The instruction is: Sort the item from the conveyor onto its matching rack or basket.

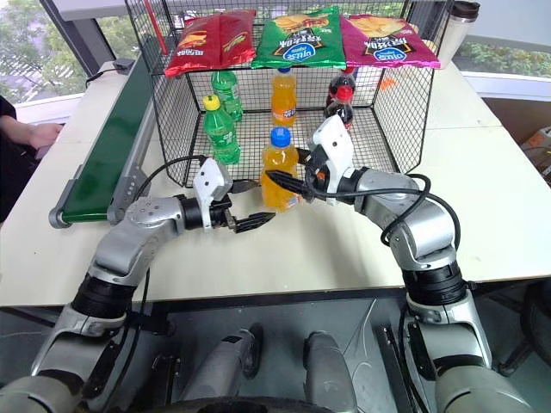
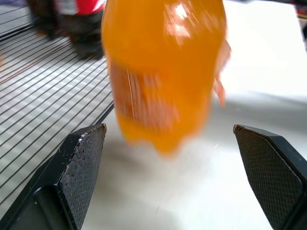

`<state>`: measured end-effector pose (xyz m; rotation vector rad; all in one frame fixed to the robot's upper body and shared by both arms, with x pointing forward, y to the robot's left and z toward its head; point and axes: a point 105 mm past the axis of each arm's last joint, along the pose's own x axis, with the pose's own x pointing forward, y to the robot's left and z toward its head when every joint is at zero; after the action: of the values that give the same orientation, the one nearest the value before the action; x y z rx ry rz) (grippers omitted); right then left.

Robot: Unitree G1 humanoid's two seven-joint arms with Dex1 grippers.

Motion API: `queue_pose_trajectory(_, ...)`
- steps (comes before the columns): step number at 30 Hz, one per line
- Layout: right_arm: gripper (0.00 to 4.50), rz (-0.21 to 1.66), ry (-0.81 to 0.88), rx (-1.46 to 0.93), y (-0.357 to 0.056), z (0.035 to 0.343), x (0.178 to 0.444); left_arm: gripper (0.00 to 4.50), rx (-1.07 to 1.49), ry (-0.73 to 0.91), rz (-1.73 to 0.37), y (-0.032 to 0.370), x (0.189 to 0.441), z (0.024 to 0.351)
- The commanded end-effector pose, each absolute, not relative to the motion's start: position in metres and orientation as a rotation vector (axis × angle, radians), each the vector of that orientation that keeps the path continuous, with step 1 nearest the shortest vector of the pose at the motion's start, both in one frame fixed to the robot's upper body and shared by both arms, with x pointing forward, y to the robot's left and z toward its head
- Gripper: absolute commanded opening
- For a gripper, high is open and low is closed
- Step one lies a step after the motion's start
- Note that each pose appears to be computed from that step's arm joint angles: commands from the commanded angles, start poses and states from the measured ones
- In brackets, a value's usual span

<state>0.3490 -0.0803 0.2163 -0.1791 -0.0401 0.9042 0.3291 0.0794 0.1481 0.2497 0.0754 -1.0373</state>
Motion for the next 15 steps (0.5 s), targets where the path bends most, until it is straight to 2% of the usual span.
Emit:
queue_pose_trajectory(1,2.32,0.757,-0.185,-0.197,-0.081,0.249,0.372,4.43,0.254,0.021,-0.912,0.104,0.331,0.166)
queue_pose_trajectory(7,2.32,0.631,-0.203,-0.177,-0.08,0.247,0.405,4.43,0.218,-0.046,-0.687,0.116,0.343,0.166)
queue_pose_trajectory(15,2.32,0.576,-0.215,-0.147,-0.071,0.239,0.431,4.43,0.168,-0.059,-0.592,0.102,0.339,0.152)
